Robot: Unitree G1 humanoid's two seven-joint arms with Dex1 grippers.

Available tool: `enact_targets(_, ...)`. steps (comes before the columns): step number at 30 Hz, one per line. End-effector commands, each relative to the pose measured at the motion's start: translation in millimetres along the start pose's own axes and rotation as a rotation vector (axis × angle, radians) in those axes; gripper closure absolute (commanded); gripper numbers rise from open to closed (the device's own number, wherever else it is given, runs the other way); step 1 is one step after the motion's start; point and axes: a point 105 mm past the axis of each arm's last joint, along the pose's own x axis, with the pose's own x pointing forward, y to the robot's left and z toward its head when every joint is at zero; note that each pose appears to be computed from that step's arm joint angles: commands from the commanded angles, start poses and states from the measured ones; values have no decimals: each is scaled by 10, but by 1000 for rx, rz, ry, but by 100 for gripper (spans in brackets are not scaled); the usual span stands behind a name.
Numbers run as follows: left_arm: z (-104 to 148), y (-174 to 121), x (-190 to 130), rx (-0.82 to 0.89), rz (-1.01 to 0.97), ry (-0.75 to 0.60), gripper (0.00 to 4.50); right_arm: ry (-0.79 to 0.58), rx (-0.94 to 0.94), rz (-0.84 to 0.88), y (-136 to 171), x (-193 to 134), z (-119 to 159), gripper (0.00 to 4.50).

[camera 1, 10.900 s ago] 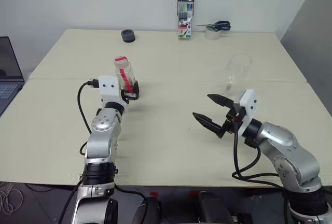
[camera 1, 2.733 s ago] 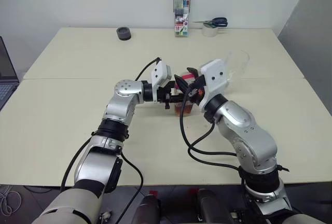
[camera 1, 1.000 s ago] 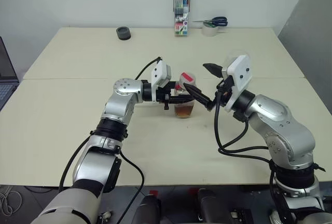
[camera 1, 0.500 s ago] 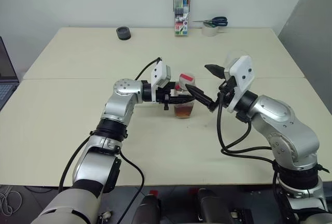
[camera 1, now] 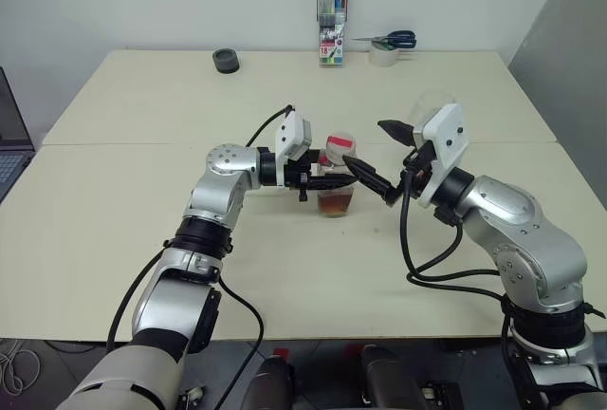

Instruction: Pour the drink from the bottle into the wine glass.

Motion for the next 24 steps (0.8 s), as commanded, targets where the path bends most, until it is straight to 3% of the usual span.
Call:
enact_targets(1,162,-3,-13,56,-14,-36,276,-52,-41,-31,-61,-57,150,0)
enact_targets(24,158,-1,-19,59,-14,-31,276,-55,-24,21,14,-100,184,0)
